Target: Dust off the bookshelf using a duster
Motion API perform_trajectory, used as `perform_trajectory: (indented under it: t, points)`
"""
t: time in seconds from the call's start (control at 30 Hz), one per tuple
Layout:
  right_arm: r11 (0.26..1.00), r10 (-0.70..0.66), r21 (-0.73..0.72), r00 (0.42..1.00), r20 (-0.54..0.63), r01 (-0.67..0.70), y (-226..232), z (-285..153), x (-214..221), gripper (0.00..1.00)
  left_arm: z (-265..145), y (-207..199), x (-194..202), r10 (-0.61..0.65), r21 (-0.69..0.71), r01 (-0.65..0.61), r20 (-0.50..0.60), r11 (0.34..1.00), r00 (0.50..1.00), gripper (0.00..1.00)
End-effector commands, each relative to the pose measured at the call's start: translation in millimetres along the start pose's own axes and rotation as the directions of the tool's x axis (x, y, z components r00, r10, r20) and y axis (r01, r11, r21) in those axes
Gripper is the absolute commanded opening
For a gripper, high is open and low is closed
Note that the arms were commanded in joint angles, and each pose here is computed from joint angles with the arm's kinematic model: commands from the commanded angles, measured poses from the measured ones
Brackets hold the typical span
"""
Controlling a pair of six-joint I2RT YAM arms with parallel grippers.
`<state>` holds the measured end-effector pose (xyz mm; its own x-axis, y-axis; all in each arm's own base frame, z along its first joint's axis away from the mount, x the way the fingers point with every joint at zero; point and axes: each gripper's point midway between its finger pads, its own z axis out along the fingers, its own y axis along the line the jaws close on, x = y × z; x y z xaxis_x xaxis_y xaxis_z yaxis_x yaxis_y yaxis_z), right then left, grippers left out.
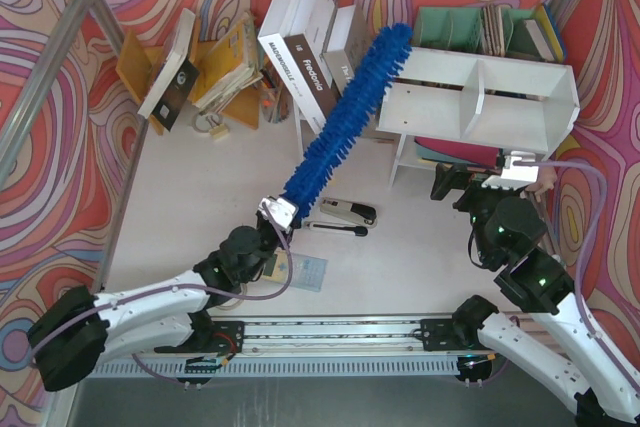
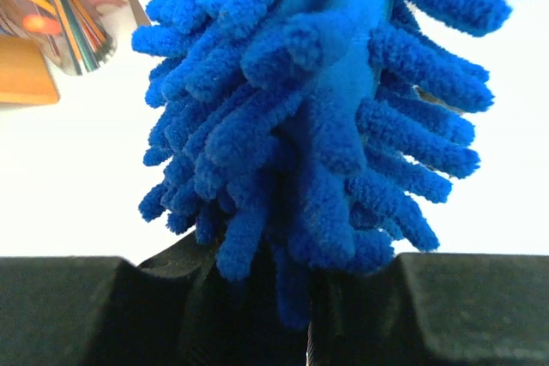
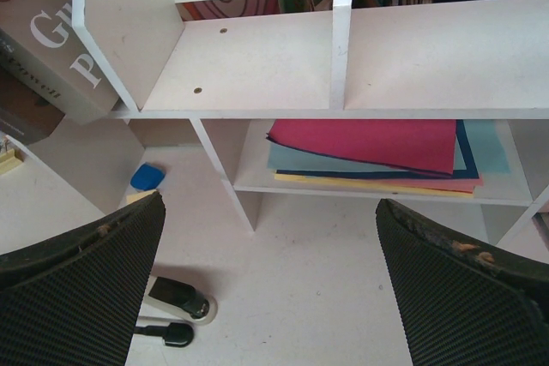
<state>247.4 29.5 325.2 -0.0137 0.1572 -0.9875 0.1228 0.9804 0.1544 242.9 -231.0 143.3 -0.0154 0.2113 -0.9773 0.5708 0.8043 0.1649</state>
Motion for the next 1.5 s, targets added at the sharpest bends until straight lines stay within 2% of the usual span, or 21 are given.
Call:
perform_trajectory:
  t: [0.0, 0.57, 0.67, 0.83, 0.97, 1.2, 1.47]
  points:
    - [1.000, 0.009, 0.001, 1.000, 0.012, -0.009, 1.1, 1.9, -1.7, 0.99, -3.4, 13.3, -41.9, -0.048, -0.047, 0.053, 0.099, 0.997, 0.994, 0.00]
    - [1.000, -0.018, 0.010, 1.000, -0.007, 0.018, 3.2, 7.6, 3.8, 0.99, -6.7, 1.6, 30.7, -0.135, -0.046, 0.133, -0.034, 0.990, 0.990, 0.00]
    - [1.000, -0.023, 0.014, 1.000, -0.007, 0.023, 3.1, 8.6, 3.3, 0.99, -4.9, 0.3, 21.8, -0.134, -0.036, 0.133, -0.024, 0.990, 0.991, 0.00]
    - [1.000, -0.027, 0.016, 1.000, -0.008, 0.027, 3.0, 9.1, 4.1, 0.99, -3.9, 3.5, -23.8, -0.130, -0.018, 0.131, 0.046, 0.991, 0.990, 0.00]
    - [1.000, -0.025, 0.015, 1.000, -0.007, 0.026, 2.9, 8.8, 3.6, 0.99, -6.2, 7.5, -34.4, -0.119, -0.025, 0.120, 0.067, 0.992, 0.991, 0.00]
    - [1.000, -0.020, 0.013, 1.000, -0.004, 0.020, 3.0, 8.0, 2.5, 0.99, -5.1, 6.3, -7.0, -0.128, -0.045, 0.128, 0.021, 0.991, 0.992, 0.00]
    - [1.000, -0.006, 0.011, 1.000, 0.010, 0.006, 1.5, 5.4, -0.6, 0.99, -7.9, -4.5, 42.4, -0.155, -0.031, 0.152, -0.085, 0.988, 0.984, 0.00]
